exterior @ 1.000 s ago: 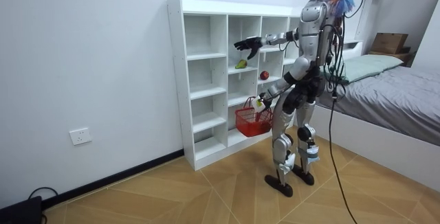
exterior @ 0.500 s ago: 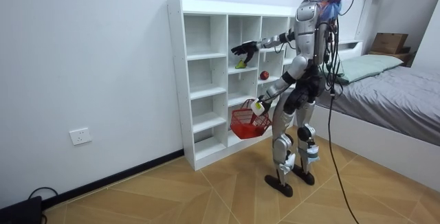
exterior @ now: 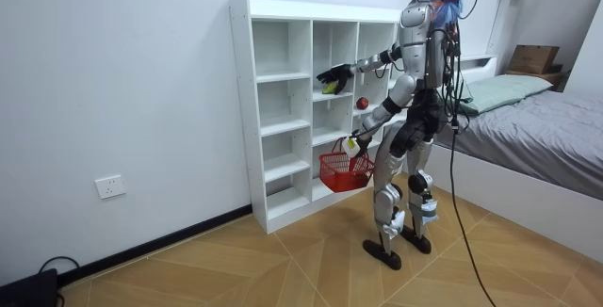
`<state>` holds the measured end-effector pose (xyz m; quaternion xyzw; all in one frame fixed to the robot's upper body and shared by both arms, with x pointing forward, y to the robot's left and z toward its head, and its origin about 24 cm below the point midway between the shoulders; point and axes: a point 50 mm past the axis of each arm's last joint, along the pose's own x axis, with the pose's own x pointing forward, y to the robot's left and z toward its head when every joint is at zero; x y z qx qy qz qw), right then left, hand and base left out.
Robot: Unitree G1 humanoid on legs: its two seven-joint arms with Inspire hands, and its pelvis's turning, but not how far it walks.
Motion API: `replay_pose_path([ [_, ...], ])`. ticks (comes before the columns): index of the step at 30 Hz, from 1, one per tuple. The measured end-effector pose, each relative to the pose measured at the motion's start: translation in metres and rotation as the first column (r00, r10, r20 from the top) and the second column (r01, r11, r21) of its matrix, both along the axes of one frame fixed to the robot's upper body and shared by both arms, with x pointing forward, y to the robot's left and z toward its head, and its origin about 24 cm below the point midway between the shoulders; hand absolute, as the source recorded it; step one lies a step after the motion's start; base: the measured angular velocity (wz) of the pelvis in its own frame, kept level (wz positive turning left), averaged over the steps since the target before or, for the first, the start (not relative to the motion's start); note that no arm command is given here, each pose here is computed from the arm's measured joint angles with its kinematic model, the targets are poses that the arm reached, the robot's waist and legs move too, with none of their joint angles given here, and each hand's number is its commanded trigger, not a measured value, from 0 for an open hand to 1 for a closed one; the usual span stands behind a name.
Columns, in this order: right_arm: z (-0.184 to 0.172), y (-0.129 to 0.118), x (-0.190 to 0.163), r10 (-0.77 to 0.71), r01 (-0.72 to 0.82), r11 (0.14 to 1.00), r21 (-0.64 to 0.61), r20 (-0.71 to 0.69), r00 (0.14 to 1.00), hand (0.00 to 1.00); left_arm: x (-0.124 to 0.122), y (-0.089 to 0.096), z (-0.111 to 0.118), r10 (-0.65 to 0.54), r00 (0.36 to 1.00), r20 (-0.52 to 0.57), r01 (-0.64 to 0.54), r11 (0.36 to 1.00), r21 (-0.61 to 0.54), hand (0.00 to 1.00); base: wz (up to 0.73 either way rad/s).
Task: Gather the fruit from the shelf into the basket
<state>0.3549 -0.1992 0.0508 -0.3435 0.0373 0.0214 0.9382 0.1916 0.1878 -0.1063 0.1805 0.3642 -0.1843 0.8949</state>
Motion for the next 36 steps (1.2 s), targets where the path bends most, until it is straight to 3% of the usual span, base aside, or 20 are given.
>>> replay_pose_path([
  [13, -0.002, -0.001, 0.000, -0.003, 0.003, 1.000, 0.001, -0.008, 1.000, 0.00, -0.008, -0.002, -0.008, 0.003, 0.999, -0.045, -0.003, 1.000, 0.004, 1.00, 0.00],
  [29, -0.023, -0.005, -0.006, 0.043, -0.045, 0.999, -0.004, -0.166, 0.985, 0.00, -0.014, -0.008, -0.016, 0.008, 0.995, -0.097, -0.009, 1.000, -0.011, 1.00, 0.01],
  [30, -0.024, -0.006, -0.006, 0.041, -0.043, 0.999, -0.005, -0.169, 0.985, 0.07, -0.015, -0.008, -0.016, 0.008, 0.995, -0.100, -0.009, 1.000, -0.013, 1.00, 0.00],
  [31, -0.024, -0.006, -0.006, 0.040, -0.042, 0.999, -0.005, -0.171, 0.984, 0.47, -0.015, -0.008, -0.016, 0.008, 0.995, -0.100, -0.009, 1.000, -0.013, 1.00, 0.00],
  [32, -0.025, -0.007, -0.006, 0.039, -0.040, 0.999, -0.004, -0.174, 0.984, 0.66, -0.014, -0.008, -0.016, 0.009, 0.995, -0.099, -0.010, 1.000, -0.014, 1.00, 0.00],
  [33, -0.025, -0.007, -0.006, 0.039, -0.041, 0.999, -0.003, -0.178, 0.983, 1.00, -0.014, -0.008, -0.016, 0.008, 0.995, -0.098, -0.010, 1.000, -0.015, 1.00, 0.00],
  [36, -0.025, -0.007, -0.006, 0.037, -0.038, 0.999, -0.001, -0.178, 0.983, 1.00, -0.014, -0.009, -0.016, 0.008, 0.995, -0.097, -0.009, 1.000, -0.015, 1.00, 0.00],
])
